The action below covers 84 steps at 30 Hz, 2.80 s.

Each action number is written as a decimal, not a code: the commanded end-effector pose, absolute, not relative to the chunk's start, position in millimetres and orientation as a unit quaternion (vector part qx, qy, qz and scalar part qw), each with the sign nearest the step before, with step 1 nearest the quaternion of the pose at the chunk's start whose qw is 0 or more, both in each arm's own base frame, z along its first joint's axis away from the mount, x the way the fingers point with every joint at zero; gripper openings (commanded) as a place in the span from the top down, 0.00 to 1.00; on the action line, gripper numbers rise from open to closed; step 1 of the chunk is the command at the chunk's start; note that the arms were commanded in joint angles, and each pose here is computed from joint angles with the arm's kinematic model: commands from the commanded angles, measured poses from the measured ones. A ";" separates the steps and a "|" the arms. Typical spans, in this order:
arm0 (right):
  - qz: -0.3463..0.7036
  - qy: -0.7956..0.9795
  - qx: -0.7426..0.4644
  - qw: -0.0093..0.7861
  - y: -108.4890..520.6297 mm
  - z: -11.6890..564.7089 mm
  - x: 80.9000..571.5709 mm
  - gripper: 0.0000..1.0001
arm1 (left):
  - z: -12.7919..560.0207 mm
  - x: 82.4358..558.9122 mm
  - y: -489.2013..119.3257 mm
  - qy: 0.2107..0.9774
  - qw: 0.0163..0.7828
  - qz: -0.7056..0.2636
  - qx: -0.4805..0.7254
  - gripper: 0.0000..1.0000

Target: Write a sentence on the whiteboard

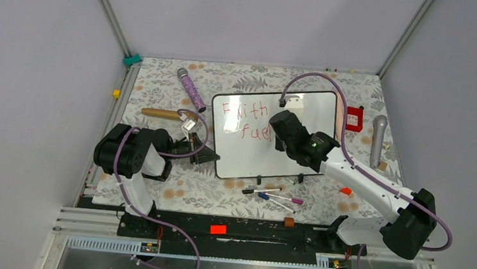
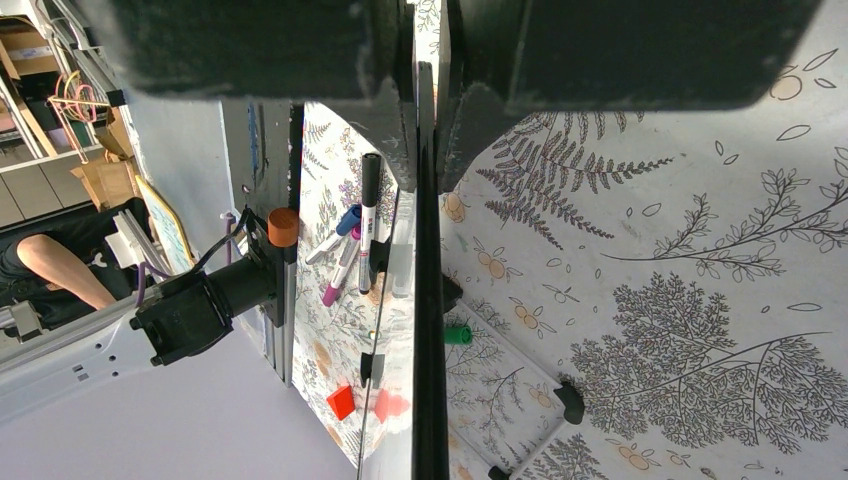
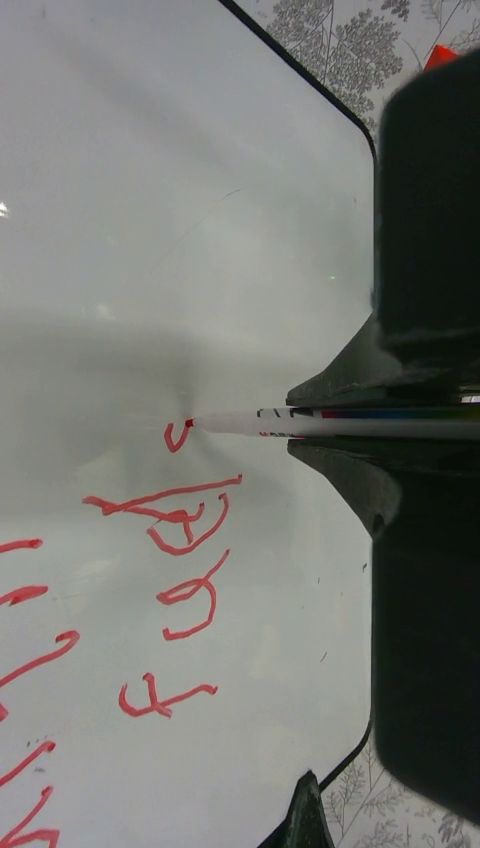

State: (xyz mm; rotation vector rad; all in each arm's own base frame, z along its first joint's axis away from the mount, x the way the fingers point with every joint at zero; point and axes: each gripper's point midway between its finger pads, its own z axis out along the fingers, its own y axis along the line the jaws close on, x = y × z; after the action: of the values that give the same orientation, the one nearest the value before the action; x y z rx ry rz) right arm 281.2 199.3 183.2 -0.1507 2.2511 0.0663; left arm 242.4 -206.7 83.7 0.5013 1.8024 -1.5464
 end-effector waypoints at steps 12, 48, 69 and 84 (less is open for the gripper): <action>0.002 0.916 -0.068 0.396 182.8 168.1 268.1 1.00 | 94.6 246.6 -208.9 0.670 0.382 -0.592 0.235 1.00; 0.070 0.862 -0.096 0.492 257.9 203.4 236.2 1.00 | 94.6 246.6 -209.1 0.670 0.382 -0.592 0.235 1.00; 0.035 0.863 -0.133 0.486 294.4 171.4 229.4 1.00 | 94.8 246.4 -209.2 0.670 0.380 -0.593 0.235 1.00; -0.039 0.867 -0.132 0.479 288.6 162.0 238.4 1.00 | 94.6 246.5 -209.0 0.670 0.380 -0.593 0.234 1.00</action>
State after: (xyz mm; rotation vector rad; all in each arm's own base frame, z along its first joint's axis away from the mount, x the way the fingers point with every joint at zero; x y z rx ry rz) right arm 232.2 287.4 148.2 -0.3777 2.1545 -0.0547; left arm 242.5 -206.8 84.2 0.5095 1.7956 -1.5426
